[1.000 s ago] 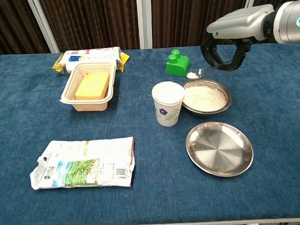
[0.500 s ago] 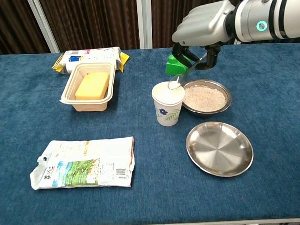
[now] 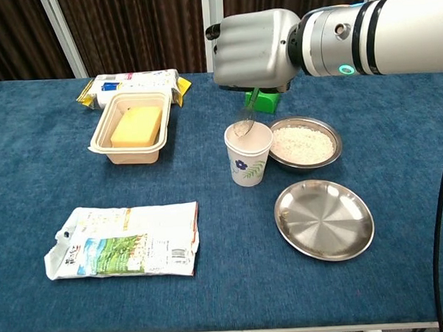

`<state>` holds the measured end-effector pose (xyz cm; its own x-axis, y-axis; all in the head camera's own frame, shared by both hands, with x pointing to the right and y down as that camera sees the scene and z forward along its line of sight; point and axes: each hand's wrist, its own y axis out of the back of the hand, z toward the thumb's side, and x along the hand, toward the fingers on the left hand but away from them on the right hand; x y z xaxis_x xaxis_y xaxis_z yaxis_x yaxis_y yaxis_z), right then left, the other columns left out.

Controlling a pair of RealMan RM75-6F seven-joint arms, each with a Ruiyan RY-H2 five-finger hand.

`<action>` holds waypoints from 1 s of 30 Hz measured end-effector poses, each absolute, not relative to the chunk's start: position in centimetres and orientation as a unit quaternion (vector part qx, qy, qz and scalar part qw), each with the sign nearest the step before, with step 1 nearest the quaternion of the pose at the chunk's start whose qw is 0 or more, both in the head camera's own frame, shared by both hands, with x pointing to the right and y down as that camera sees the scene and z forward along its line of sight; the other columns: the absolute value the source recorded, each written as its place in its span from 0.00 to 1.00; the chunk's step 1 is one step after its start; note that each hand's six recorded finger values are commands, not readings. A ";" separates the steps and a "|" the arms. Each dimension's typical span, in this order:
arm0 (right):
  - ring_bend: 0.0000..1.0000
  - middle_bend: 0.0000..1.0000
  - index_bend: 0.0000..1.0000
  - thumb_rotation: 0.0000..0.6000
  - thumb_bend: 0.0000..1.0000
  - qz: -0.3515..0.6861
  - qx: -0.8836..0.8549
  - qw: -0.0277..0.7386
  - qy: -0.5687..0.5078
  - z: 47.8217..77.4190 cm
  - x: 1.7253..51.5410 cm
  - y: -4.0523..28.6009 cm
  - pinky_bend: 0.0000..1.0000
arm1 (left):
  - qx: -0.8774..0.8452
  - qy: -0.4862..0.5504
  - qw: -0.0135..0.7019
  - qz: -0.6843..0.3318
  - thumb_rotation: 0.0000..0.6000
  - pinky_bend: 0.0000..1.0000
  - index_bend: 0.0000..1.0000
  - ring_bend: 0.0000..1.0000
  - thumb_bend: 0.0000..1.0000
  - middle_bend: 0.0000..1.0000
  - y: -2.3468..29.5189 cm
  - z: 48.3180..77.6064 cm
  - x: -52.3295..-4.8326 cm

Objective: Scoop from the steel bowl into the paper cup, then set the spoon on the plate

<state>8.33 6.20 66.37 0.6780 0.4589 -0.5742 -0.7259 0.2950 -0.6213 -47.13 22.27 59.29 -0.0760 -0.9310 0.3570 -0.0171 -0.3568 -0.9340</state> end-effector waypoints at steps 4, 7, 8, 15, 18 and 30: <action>0.29 0.56 0.60 1.00 0.37 0.352 -0.420 0.822 0.153 66.0 7.8 6.9 0.06 | -0.564 0.422 0.379 -0.600 1.00 0.04 0.13 0.00 0.00 0.11 22.4 59.4 -47.2; 0.29 0.56 0.60 1.00 0.36 0.338 -0.396 0.839 0.160 65.8 7.7 7.4 0.04 | -0.565 0.423 0.378 -0.600 1.00 0.04 0.13 0.00 0.00 0.11 22.4 59.4 -47.2; 0.28 0.56 0.60 1.00 0.37 0.335 -0.390 0.842 0.163 65.8 7.7 7.5 0.04 | -0.564 0.423 0.378 -0.600 1.00 0.04 0.13 0.00 0.00 0.11 22.4 59.4 -47.3; 0.27 0.56 0.60 1.00 0.37 0.317 -0.352 0.862 0.181 65.6 8.0 7.9 0.00 | -0.563 0.425 0.376 -0.601 1.00 0.03 0.13 0.00 0.00 0.11 22.6 59.4 -47.3; 0.28 0.56 0.60 1.00 0.37 0.313 -0.339 0.868 0.185 65.5 8.0 8.0 0.00 | -0.563 0.424 0.376 -0.601 1.00 0.03 0.13 0.00 0.00 0.11 22.6 59.4 -47.2; 0.28 0.56 0.60 1.00 0.37 0.316 -0.321 0.873 0.186 66.1 8.6 8.6 0.00 | -0.562 0.425 0.377 -0.602 1.00 0.04 0.13 0.00 0.00 0.11 22.7 59.4 -47.2</action>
